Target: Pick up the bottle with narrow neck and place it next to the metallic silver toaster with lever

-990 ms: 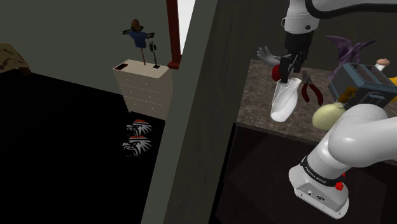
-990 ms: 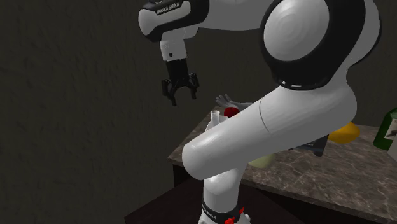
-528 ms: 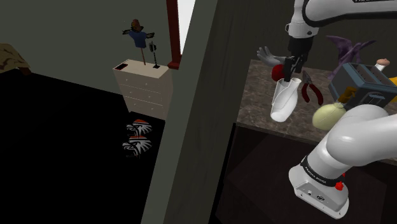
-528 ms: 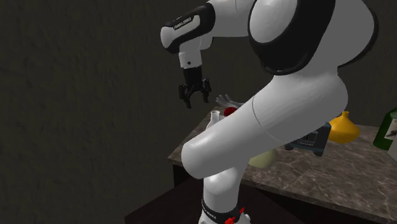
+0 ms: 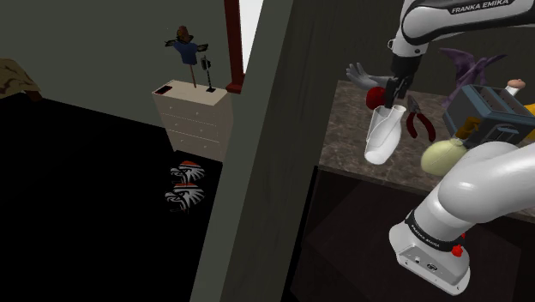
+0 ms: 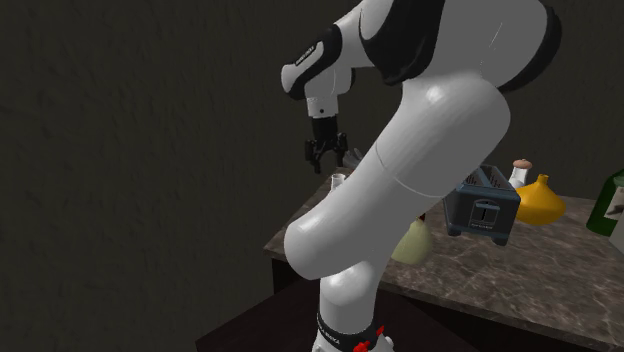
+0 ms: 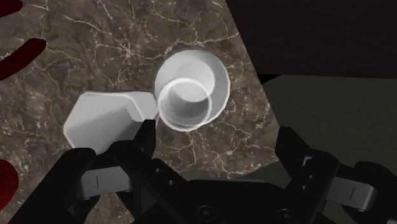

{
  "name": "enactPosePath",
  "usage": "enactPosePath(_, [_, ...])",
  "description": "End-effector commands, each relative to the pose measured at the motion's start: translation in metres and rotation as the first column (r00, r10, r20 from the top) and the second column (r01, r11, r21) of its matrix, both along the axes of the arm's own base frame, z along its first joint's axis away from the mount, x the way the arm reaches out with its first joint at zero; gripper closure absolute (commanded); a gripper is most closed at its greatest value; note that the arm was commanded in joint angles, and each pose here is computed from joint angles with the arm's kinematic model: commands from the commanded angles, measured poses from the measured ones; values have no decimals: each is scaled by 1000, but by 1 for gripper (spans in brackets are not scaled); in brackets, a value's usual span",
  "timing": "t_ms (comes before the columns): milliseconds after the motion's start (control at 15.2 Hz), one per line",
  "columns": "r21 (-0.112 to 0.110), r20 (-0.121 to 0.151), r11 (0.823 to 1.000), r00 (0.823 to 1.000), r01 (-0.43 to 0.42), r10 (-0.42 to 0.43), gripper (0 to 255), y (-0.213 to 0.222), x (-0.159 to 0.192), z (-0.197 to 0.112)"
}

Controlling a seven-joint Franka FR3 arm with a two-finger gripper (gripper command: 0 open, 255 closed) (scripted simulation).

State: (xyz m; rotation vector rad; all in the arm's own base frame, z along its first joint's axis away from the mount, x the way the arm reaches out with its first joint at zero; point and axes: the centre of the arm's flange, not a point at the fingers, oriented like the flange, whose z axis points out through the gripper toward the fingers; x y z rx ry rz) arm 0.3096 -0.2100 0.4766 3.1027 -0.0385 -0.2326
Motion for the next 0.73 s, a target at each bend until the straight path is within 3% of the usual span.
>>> enactPosePath(0, [6, 4, 1000, 1000, -3, 3, 0, -26, 4, -14])
enactPosePath(660, [6, 4, 1000, 1000, -3, 3, 0, -27, -2, -53])
